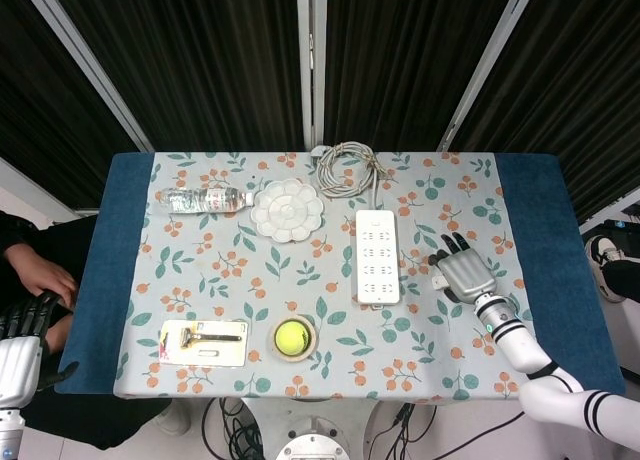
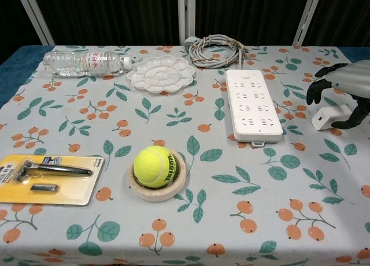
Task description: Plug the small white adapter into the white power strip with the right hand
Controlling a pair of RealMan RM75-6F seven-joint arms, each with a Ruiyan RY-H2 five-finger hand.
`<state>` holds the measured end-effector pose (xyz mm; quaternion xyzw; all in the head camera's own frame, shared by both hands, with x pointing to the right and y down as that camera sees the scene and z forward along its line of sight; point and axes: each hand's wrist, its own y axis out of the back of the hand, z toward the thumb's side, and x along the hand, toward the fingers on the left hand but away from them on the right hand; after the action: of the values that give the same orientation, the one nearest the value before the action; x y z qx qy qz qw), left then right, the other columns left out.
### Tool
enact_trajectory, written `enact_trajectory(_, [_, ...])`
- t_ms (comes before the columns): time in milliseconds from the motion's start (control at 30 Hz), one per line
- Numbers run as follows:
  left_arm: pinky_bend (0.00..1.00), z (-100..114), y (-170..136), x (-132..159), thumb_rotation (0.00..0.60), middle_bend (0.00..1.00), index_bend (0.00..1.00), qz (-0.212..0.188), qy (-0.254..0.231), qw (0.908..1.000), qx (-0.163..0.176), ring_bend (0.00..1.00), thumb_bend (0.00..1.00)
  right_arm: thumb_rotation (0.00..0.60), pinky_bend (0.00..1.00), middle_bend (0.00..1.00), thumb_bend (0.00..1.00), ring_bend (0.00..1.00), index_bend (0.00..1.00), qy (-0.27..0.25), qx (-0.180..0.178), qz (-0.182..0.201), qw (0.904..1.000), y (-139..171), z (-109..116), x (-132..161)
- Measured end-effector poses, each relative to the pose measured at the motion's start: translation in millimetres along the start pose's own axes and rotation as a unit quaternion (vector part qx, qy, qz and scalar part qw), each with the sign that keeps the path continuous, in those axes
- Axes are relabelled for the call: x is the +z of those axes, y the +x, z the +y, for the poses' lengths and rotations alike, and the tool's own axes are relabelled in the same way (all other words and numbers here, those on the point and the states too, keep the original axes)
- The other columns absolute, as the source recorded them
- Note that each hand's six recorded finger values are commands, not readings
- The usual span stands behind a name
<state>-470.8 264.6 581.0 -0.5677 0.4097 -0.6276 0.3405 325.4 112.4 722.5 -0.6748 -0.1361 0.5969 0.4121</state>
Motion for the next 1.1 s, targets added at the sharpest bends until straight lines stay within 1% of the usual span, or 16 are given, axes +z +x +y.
enact_trajectory(167, [0.00,-0.1,-0.6,-1.3,0.600,0.00,0.06,0.002,0.000,1.0000,0.000,0.00,0.08,0.600,0.00,0.33,0.22,0.02,0.36,0.015,0.006,0.005,0.9999,-1.3,1.1,3.4])
enact_trajectory(367, [0.00,-1.4,-0.1,-0.2,0.600,0.00,0.06,0.000,-0.002,1.0000,-0.002,0.00,0.08,0.600,0.00,0.38,0.22,0.07,0.43,0.048,0.008,0.011,0.9987,-1.4,5.2,5.2])
enact_trajectory(500, [0.00,-2.0,-0.4,-0.6,0.600,0.00,0.06,0.001,-0.002,1.0000,-0.002,0.00,0.08,0.600,0.00,0.39,0.22,0.08,0.44,0.073,0.015,0.014,0.9971,-1.5,6.3,6.5])
enact_trajectory(700, [0.00,-2.0,-0.9,-1.4,0.600,0.00,0.06,0.002,-0.004,1.0000,-0.001,0.00,0.08,0.600,0.00,0.41,0.22,0.09,0.46,0.085,0.022,0.018,0.9960,-1.8,6.5,12.0])
enact_trajectory(767, [0.00,-2.2,-1.1,-1.7,0.600,0.00,0.06,0.003,-0.004,1.0000,-0.001,0.00,0.08,0.600,0.00,0.42,0.22,0.10,0.49,0.087,0.022,0.018,0.9958,-2.3,7.0,12.8])
enact_trajectory(867, [0.00,-2.9,-1.5,-1.8,0.600,0.00,0.06,0.003,-0.005,1.0000,-0.002,0.00,0.08,0.600,0.00,0.47,0.24,0.15,0.57,0.085,0.018,0.016,0.9961,-3.2,8.3,14.2])
enact_trajectory(967, [0.00,-3.6,-2.1,-2.1,0.600,0.00,0.06,0.004,-0.006,1.0000,-0.002,0.00,0.08,0.600,0.00,0.50,0.25,0.19,0.61,0.071,0.012,0.014,0.9973,-3.7,10.0,15.1])
enact_trajectory(1067, [0.00,-3.5,-2.7,-2.7,0.600,0.00,0.06,0.005,-0.006,1.0000,-0.002,0.00,0.08,0.600,0.00,0.52,0.25,0.21,0.63,0.042,0.003,0.010,0.9991,-3.6,13.9,14.9])
enact_trajectory(1100, [0.00,-3.2,-2.8,-2.8,0.600,0.00,0.06,0.005,-0.006,1.0000,-0.002,0.00,0.08,0.600,0.00,0.52,0.25,0.21,0.63,0.025,-0.001,0.008,0.9997,-3.3,16.1,14.3])
